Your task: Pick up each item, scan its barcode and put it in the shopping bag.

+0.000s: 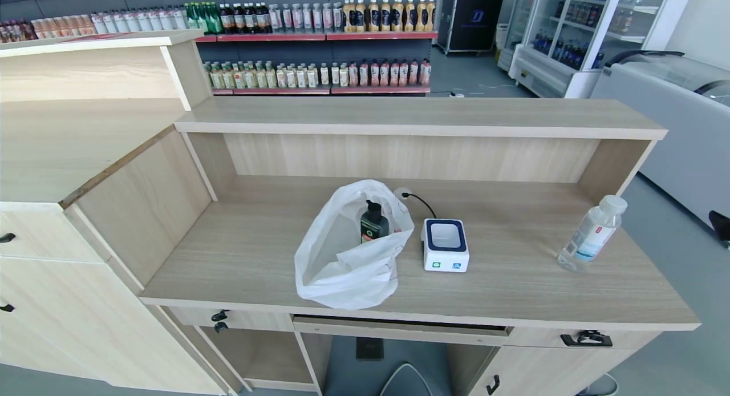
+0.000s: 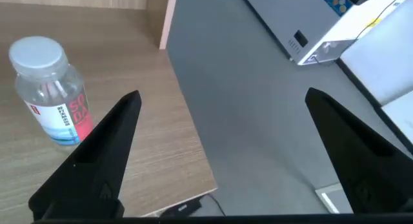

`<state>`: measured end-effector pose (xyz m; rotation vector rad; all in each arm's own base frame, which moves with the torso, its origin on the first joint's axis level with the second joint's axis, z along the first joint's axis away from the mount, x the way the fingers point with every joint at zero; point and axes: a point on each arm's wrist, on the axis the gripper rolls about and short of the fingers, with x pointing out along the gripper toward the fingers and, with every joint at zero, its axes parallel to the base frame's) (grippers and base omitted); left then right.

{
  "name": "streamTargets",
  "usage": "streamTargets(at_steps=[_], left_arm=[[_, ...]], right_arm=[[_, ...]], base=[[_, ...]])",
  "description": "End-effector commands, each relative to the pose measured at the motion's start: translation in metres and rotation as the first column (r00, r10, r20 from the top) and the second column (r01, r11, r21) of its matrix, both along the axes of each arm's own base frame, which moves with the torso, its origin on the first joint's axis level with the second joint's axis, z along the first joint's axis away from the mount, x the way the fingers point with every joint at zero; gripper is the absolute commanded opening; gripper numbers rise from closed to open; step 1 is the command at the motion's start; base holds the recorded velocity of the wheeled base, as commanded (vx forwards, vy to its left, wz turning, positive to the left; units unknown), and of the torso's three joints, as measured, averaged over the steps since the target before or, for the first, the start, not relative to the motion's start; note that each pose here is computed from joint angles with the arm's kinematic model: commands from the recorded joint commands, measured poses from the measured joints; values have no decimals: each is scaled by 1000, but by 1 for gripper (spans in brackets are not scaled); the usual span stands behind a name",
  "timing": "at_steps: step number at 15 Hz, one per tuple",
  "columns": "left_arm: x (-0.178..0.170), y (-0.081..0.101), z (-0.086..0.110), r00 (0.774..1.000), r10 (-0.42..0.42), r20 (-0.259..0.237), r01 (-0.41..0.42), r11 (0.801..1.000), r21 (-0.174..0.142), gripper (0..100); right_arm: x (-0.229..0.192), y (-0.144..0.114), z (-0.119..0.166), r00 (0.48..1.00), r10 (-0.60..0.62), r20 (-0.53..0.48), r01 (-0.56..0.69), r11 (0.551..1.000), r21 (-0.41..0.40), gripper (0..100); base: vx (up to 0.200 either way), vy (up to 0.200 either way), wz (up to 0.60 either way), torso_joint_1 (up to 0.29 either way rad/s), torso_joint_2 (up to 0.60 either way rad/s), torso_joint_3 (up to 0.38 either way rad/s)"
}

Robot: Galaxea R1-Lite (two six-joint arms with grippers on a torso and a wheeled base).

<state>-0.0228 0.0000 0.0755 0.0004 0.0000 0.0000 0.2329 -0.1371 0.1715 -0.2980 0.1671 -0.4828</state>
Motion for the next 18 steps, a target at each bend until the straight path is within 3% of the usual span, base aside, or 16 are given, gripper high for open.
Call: streamTargets(at_steps=[1,3,8,10,18], left_arm=[[0,0,0,1000,0,0,0,1000,1,100],[0,0,0,1000,0,0,0,1000,0,100],[0,0,0,1000,0,0,0,1000,0,100],[0,0,0,1000,0,0,0,1000,0,100],[0,0,0,1000,0,0,0,1000,0,100]], right_arm=[[20,-18,-52,997,-19,-75,27,995,98,100],[30,-20,-67,999,23,-27,-19,991,135,100],[43,-12,-90,987,152,-49,-141,974,178,100],[46,-6,-90,975,219,-40,-208,961,181,100],[68,9,-114,954,295,-55,-285,948,140,100]], base=[[0,0,0,0,0,0],[0,0,0,0,0,0],[0,0,0,0,0,0],[0,0,0,0,0,0],[0,0,0,0,0,0]])
